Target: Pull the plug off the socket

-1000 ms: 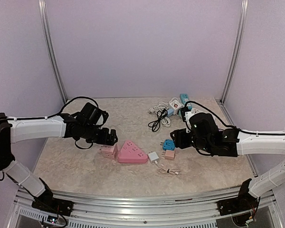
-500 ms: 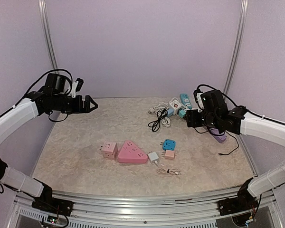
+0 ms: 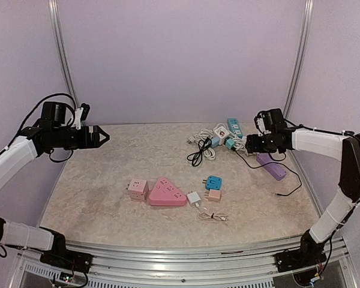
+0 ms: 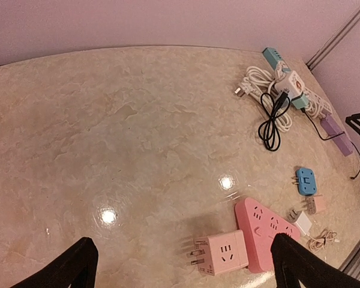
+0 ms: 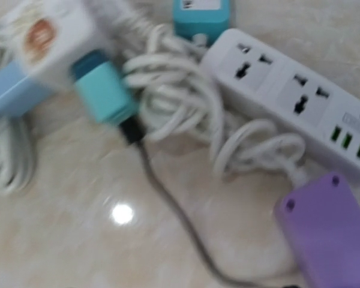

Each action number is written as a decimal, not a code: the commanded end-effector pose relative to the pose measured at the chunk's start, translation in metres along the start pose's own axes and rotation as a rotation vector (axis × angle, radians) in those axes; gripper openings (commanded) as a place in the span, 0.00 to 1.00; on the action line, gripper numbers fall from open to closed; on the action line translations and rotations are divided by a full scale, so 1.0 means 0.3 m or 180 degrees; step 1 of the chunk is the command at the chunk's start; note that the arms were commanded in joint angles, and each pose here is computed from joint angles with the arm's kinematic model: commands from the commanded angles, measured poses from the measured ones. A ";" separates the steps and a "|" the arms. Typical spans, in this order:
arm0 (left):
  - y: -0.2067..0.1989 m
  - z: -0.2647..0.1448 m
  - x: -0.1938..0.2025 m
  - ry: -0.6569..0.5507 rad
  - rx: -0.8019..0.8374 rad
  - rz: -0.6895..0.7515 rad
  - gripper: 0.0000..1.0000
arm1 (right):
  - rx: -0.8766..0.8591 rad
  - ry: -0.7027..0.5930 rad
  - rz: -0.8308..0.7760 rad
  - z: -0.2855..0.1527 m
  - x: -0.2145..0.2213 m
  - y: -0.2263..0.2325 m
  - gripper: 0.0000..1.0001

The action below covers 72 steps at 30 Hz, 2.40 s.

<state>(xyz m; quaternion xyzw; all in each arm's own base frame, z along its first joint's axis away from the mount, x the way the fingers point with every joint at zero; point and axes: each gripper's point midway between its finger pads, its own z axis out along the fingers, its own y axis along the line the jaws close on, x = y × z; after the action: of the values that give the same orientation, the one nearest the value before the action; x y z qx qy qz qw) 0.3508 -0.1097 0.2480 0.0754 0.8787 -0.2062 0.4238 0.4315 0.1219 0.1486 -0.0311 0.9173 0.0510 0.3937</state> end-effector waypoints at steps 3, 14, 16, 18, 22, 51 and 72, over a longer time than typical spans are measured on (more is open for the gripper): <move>0.013 -0.005 -0.007 -0.0067 -0.0055 0.0090 0.99 | -0.0131 -0.0045 -0.0018 0.124 -0.092 -0.026 0.71; 0.022 -0.018 -0.011 -0.0103 -0.0119 0.0114 0.99 | 0.0135 0.0263 -0.0093 0.333 -0.101 -0.147 0.61; 0.020 -0.019 -0.013 -0.0110 -0.0113 0.0118 0.99 | 0.0122 0.0307 -0.0090 0.357 -0.094 -0.162 0.58; 0.020 -0.019 -0.012 -0.0108 -0.0107 0.0111 0.99 | 0.0046 0.0357 -0.0129 0.377 -0.076 -0.158 0.52; 0.018 -0.016 -0.009 -0.0096 -0.0095 0.0111 0.99 | -0.0314 0.0418 -0.0291 0.397 -0.035 -0.097 0.46; 0.026 -0.006 -0.003 -0.0063 -0.0121 0.0104 0.99 | 0.0183 0.0645 -0.0454 0.466 0.074 -0.132 0.14; 0.026 -0.015 -0.005 -0.0085 -0.0128 0.0108 0.99 | -0.0190 0.0423 -0.0244 0.042 0.215 0.222 0.00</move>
<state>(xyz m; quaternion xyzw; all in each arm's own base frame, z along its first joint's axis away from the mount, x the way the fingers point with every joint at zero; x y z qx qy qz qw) 0.3525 -0.1043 0.2500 0.0784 0.8767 -0.1876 0.4360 0.4172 0.1746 0.0850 -0.0951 0.9392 0.0438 0.3269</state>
